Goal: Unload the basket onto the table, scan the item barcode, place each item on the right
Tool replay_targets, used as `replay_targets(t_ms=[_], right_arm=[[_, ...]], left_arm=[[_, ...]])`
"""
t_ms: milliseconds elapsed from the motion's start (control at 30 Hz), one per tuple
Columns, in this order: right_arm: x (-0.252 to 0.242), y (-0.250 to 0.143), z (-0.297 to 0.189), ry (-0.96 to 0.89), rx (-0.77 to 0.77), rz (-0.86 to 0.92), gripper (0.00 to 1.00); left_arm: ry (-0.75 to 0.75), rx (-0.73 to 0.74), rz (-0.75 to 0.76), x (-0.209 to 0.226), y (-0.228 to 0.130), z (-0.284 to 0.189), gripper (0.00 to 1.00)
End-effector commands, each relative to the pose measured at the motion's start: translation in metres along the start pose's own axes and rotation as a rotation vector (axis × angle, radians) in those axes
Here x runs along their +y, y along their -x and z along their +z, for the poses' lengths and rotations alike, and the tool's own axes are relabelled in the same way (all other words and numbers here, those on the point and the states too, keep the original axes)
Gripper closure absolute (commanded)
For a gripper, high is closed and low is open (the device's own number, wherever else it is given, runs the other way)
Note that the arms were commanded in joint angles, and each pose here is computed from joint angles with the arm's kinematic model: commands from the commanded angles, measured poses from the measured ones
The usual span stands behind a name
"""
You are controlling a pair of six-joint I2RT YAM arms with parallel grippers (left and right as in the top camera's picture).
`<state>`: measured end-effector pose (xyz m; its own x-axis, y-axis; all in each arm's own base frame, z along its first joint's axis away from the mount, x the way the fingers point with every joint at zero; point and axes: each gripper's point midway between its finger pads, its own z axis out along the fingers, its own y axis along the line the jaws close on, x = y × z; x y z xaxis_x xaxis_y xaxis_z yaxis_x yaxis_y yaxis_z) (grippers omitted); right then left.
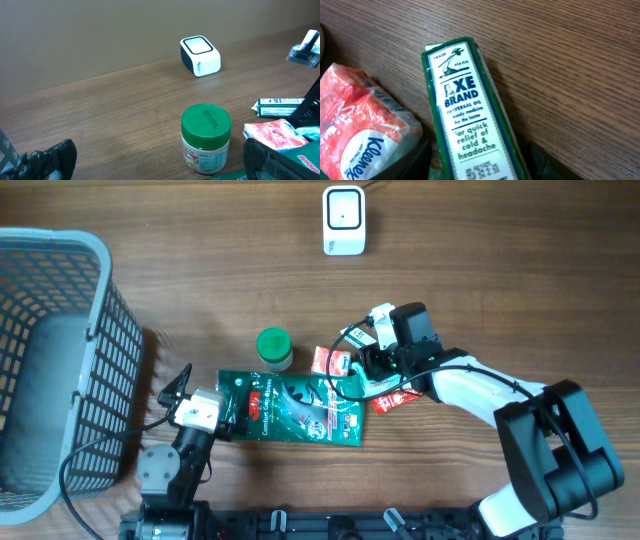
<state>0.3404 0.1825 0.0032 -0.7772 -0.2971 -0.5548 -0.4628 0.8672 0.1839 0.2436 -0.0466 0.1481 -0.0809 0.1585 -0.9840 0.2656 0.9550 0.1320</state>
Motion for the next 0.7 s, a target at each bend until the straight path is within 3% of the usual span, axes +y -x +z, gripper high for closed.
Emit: replay_targets(t_ms=[0,167,267,367,400,433,467,600,667], right_arm=[[0.004,-0.002,0.006,0.025,0.007,0.075,0.53],[0.001,0.04,-0.036,0.022,-0.074,0.329,0.61],[0.009,0.054,-0.09,0.057,-0.076,0.625,0.62],[0.051,0.055,-0.144,0.287,-0.006,0.994,0.63],[0.063,0.052,-0.156,0.345,0.037,1.082,0.69],[0.09,0.049,-0.183,0.475,0.144,1.246,0.88],[0.096,0.049,-0.19,0.508,0.169,1.289,0.96],[0.103,0.037,-0.198,0.501,0.3,1.544,0.95],[0.092,0.029,-0.187,0.4,0.316,1.707,0.85]], left_arm=[[-0.021,0.001,-0.006,-0.004,-0.001,0.0,0.0],[-0.021,0.001,-0.006,-0.004,-0.001,0.0,0.0],[-0.021,0.001,-0.006,-0.004,-0.001,0.0,0.0],[-0.021,0.001,-0.006,-0.004,-0.001,0.0,0.0],[-0.021,0.001,-0.006,-0.004,-0.001,0.0,0.0],[-0.021,0.002,-0.007,-0.004,-0.001,0.0,0.0],[-0.021,0.001,-0.006,-0.004,-0.001,0.0,0.0],[-0.021,0.001,-0.006,-0.004,-0.001,0.0,0.0],[-0.021,0.002,-0.007,-0.004,-0.001,0.0,0.0]])
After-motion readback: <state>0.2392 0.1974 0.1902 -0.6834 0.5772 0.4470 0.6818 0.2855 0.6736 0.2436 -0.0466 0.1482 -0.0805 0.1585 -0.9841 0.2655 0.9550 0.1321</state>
